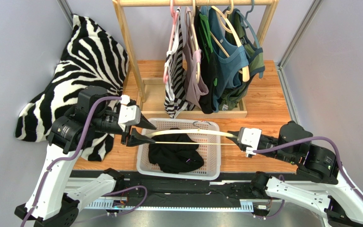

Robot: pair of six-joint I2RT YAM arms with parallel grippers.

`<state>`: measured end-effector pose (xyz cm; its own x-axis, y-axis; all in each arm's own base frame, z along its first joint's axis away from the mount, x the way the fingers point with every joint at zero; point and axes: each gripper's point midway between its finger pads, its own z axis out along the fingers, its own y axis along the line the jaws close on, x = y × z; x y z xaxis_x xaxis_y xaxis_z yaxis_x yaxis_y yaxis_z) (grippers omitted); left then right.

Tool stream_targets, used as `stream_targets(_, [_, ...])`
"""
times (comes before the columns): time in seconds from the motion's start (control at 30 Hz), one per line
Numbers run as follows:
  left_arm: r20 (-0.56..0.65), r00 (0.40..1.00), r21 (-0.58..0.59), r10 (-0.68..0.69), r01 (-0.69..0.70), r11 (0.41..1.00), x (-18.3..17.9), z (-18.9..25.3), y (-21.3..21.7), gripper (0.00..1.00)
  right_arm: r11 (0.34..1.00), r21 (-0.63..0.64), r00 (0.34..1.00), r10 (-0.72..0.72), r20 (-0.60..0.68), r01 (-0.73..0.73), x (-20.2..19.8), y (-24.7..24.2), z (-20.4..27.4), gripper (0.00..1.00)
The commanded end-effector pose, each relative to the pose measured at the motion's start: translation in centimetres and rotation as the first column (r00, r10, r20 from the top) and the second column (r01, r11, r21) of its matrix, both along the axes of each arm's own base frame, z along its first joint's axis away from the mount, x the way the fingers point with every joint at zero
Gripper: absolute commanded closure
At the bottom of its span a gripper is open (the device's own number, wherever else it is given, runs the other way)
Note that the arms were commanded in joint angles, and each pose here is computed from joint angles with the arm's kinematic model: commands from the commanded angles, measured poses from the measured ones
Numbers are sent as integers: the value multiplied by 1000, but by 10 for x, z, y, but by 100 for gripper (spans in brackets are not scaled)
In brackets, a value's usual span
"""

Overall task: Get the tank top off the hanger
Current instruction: Place the hanger at the clothesline.

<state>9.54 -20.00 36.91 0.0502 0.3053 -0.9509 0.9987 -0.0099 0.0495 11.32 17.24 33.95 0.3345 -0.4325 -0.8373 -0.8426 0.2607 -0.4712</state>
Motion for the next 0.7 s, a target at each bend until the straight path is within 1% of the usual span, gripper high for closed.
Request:
stream_targets(0.0, [-62, 996, 7, -58, 58, 998, -13, -8, 0, 52, 991, 126, 996, 23, 91, -34, -1, 7, 48, 100])
stream_targets(0.03, [-66, 996, 20, -51, 53, 998, -13, -10, 1, 60, 991, 129, 995, 21, 92, -33, 0, 7, 49, 100])
stream_targets(0.07, [-61, 997, 34, -42, 45, 998, -12, -12, 2, 63, 991, 130, 995, 19, 93, -32, 0, 8, 49, 100])
stream_targets(0.1, [-56, 997, 39, -44, 47, 998, -11, -13, 3, 65, 990, 134, 995, 19, 98, -32, 0, 7, 51, 100])
stream_targets(0.17, [-93, 994, 59, -52, 58, 997, -13, -16, 3, 65, 991, 132, 995, 18, 99, -31, 1, 8, 51, 100])
stream_targets(0.23, [-117, 991, 71, -62, 71, 995, -16, -18, 5, 70, 990, 135, 995, 18, 101, -31, 1, 8, 52, 100])
stream_targets(0.27, [-124, 990, 76, -66, 76, 994, -16, -19, 4, 74, 990, 136, 995, 19, 101, -33, 1, 9, 53, 100])
stream_targets(0.3, [-119, 991, 79, -68, 78, 994, -15, -20, 4, 89, 991, 134, 995, 15, 102, -29, 2, 8, 53, 100])
stream_targets(0.33, [-114, 991, 81, -69, 78, 994, -16, -20, 4, 100, 990, 138, 994, 10, 107, -25, 3, 9, 54, 100])
stream_targets(0.47, [-94, 994, 80, -64, 71, 994, -18, -15, 6, 100, 988, 151, 991, -33, 126, 14, 10, 5, 57, 100])
stream_targets(0.5, [-90, 995, 75, -53, 60, 995, -17, -11, 6, 100, 987, 156, 990, -47, 131, 27, 12, 4, 57, 97])
stream_targets(0.57, [-37, 999, 63, -9, 11, 998, -10, -1, 7, 100, 982, 176, 986, -91, 139, 66, 19, 1, 60, 88])
stream_targets(0.6, [-25, 1000, 52, 19, -17, 999, -9, 7, 8, 100, 979, 187, 985, -104, 140, 77, 20, 0, 61, 76])
stream_targets(0.67, [44, 998, 32, 47, -48, 998, -11, 19, 13, 100, 970, 223, 982, -128, 142, 94, 22, -2, 67, 67])
